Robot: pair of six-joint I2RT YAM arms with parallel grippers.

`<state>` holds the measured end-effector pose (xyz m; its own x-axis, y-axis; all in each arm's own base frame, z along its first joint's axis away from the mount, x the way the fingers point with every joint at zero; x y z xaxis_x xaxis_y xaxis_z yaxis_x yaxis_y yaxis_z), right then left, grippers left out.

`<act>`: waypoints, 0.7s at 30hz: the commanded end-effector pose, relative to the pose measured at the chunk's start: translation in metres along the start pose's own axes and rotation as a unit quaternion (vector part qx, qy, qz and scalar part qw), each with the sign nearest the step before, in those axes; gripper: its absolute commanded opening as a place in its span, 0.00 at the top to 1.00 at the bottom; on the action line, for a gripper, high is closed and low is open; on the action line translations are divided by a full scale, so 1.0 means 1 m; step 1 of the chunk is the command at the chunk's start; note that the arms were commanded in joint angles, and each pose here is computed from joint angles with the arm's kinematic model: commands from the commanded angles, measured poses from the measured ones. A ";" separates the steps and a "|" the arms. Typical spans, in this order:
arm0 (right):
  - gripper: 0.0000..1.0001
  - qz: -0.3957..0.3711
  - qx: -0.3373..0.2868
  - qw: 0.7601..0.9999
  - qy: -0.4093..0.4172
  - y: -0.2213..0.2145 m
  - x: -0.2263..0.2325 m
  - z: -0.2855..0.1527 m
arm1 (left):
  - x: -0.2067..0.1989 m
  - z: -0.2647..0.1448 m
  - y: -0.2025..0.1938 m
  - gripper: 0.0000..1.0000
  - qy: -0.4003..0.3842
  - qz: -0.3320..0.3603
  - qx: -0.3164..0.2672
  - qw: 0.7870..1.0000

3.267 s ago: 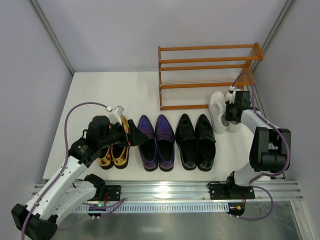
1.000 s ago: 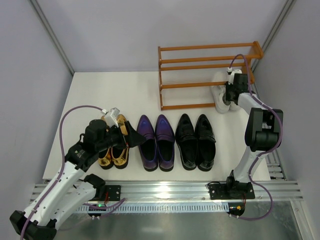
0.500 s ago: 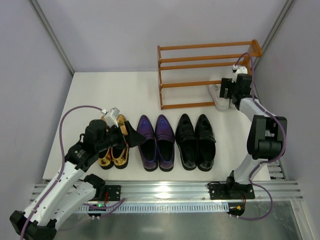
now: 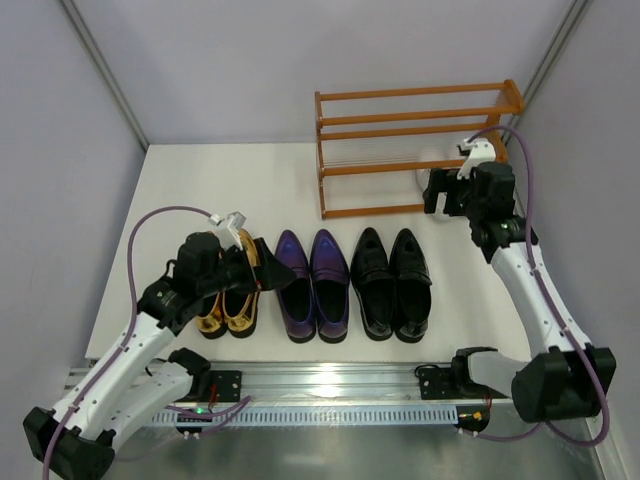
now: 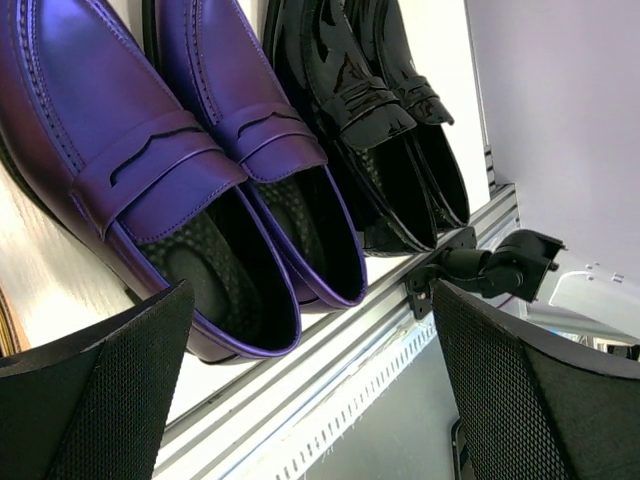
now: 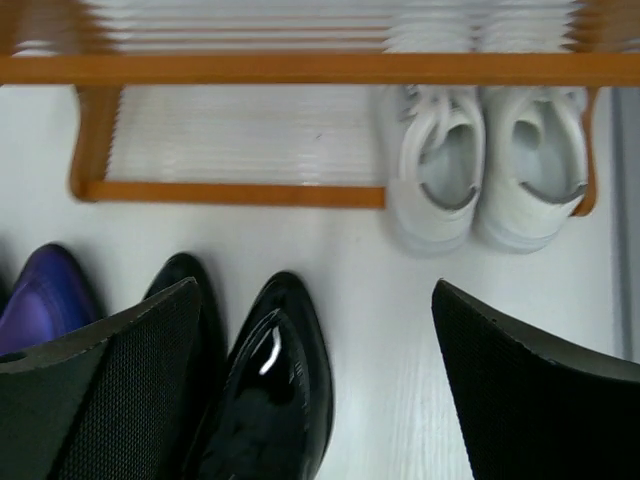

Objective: Place and organize the shoes onto the shoe shelf

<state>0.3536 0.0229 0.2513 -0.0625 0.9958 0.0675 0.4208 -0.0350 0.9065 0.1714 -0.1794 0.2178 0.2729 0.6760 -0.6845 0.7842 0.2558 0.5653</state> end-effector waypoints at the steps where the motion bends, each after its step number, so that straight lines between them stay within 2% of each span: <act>1: 0.02 0.009 0.035 0.998 0.046 -0.006 0.037 -0.052 | -0.026 -0.006 0.022 0.00 -0.040 0.031 -0.024 0.998; 3: 0.02 0.058 0.044 0.995 0.065 -0.008 0.049 -0.076 | -0.028 -0.006 0.026 0.00 -0.039 0.037 -0.027 0.998; 5: 0.02 0.097 0.047 0.981 0.162 -0.015 0.078 -0.103 | -0.029 -0.003 0.029 0.00 -0.041 0.039 -0.031 0.998; 6: 0.02 0.112 0.027 0.971 0.211 -0.011 0.092 -0.107 | -0.031 -0.002 0.031 0.00 -0.044 0.039 -0.032 0.998; 8: 0.02 0.137 0.053 0.948 0.283 -0.043 0.110 -0.113 | -0.032 0.001 0.033 0.00 -0.047 0.034 -0.033 0.998; 9: 0.02 0.152 0.075 0.942 0.289 -0.053 0.113 -0.115 | -0.036 0.001 0.036 0.00 -0.053 0.033 -0.036 0.997; 12: 0.02 0.158 0.097 0.946 0.264 -0.072 0.111 -0.121 | -0.040 0.000 0.037 0.00 -0.061 0.031 -0.035 0.997; 14: 0.02 0.149 0.084 0.956 0.237 -0.075 0.105 -0.129 | -0.034 -0.001 0.035 0.00 -0.054 0.034 -0.044 0.997; 17: 0.02 0.143 0.119 0.957 0.220 -0.093 0.106 -0.139 | -0.024 0.002 0.030 0.00 -0.040 0.036 -0.047 0.997; 21: 0.02 0.143 0.146 0.968 0.147 -0.122 0.091 -0.137 | -0.020 0.002 0.026 0.00 -0.037 0.036 -0.049 0.997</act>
<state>0.1775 0.1211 0.2230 -0.2796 0.8251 0.4909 0.6738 -0.1956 0.7125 0.1844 -0.1876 0.2409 0.3317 0.6467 -0.6868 0.7442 0.2680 0.6118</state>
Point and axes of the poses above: each gripper's point midway between its finger pads, its own z axis out along the fingers, its own x axis along the line the jaws close on, y = z × x, the point moved 3 cm from there along -z, back along the fingers, and after that the axes turned 1 degree about z, right-handed, at the moved point
